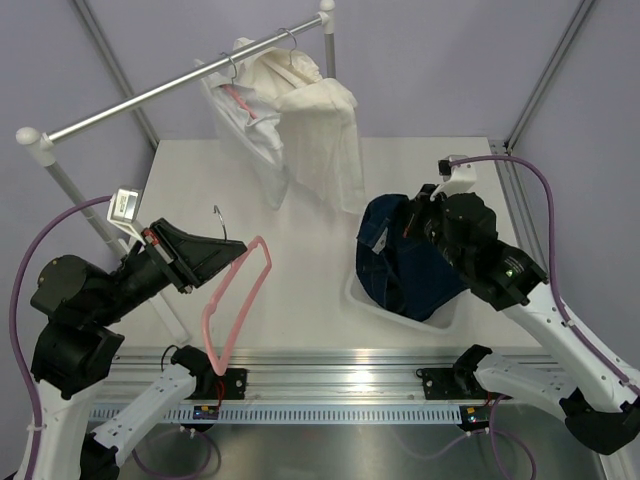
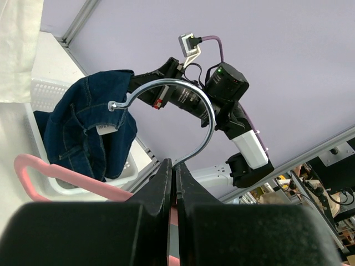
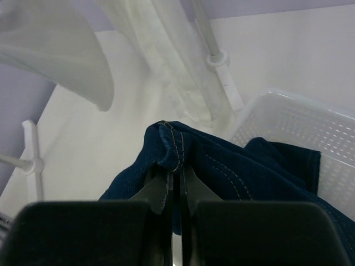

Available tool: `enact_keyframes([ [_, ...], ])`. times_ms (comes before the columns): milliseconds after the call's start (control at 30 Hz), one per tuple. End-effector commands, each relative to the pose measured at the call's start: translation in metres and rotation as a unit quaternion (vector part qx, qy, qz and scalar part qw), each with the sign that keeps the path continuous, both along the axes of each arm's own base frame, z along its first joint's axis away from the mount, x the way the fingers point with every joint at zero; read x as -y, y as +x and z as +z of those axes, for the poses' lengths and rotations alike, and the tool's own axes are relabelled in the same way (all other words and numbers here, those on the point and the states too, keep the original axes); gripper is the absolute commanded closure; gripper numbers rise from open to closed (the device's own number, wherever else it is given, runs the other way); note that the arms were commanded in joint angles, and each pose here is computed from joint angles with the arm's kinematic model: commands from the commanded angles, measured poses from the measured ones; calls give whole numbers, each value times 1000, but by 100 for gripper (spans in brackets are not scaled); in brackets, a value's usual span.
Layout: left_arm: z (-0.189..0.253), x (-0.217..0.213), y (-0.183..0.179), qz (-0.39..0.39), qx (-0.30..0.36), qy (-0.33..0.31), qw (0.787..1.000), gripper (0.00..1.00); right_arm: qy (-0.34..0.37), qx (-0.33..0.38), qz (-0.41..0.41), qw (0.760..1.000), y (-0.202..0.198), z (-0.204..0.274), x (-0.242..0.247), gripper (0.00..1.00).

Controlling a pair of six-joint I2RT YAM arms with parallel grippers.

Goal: Remove the skirt from the hanger

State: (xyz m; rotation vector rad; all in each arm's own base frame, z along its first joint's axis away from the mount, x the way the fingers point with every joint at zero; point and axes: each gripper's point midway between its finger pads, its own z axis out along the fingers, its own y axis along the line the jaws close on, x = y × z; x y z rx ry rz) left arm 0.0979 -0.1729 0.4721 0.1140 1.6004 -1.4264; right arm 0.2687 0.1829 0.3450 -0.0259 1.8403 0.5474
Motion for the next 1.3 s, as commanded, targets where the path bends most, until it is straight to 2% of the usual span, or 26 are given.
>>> enact_keyframes([
  [0, 11, -2, -4, 1, 25, -10, 1000, 100, -37, -44, -113, 992, 9, -42, 38, 100],
  [167, 5, -1, -2, -1, 20, -3, 1000, 100, -54, -103, -206, 972, -8, -96, 86, 100],
  [333, 2, 3, 1, -9, 18, -11, 1000, 100, -71, -182, -227, 954, -16, -128, 110, 99],
  [367, 1, 4, 0, -11, 15, -15, 1000, 100, -77, -210, -247, 943, -13, -140, 119, 98],
  [467, -3, 5, 1, -14, 12, -19, 1000, 100, -86, -289, -241, 922, -11, -180, 119, 92],
  [533, -9, 6, 3, -14, 6, -17, 1000, 100, -71, -335, -200, 918, -7, -198, 100, 87],
  [567, -10, 6, 3, -14, 5, -17, 1000, 100, -78, -366, -188, 908, -5, -215, 92, 88],
  [600, -12, 6, 3, -14, 3, -17, 1000, 100, -67, -372, -172, 910, 1, -221, 82, 90],
  [667, -16, 6, 5, -12, -1, -15, 1000, 100, -55, -411, -145, 899, 1, -241, 66, 93],
  [733, -22, 5, 7, -3, -9, -5, 1000, 100, -53, -433, -136, 890, 1, -258, 60, 92],
  [833, -32, 3, 13, 10, -12, 18, 1000, 100, -86, -432, -154, 885, 0, -258, 72, 72],
  [867, -38, 2, 15, 15, -16, 30, 999, 100, -104, -435, -160, 880, -5, -253, 80, 60],
  [967, -48, -1, 20, 30, -15, 54, 998, 100, -135, -374, -191, 897, 4, -202, 100, 41],
  [1033, -58, -2, 25, 38, -24, 72, 996, 100, -138, -333, -207, 910, 3, -156, 112, 25],
  [1067, -62, -3, 27, 41, -18, 84, 996, 100, -130, -321, -212, 914, 2, -141, 114, 16],
  [1100, -65, -3, 28, 43, -16, 92, 995, 100, -109, -311, -182, 926, 0, -119, 104, 1],
  [1167, -71, -5, 34, 52, -7, 115, 992, 100, -75, -296, -119, 945, -9, -94, 84, 1],
  [1267, -76, -13, 42, 76, 10, 148, 986, 100, 25, -246, 1, 969, -23, -42, 39, 0],
])
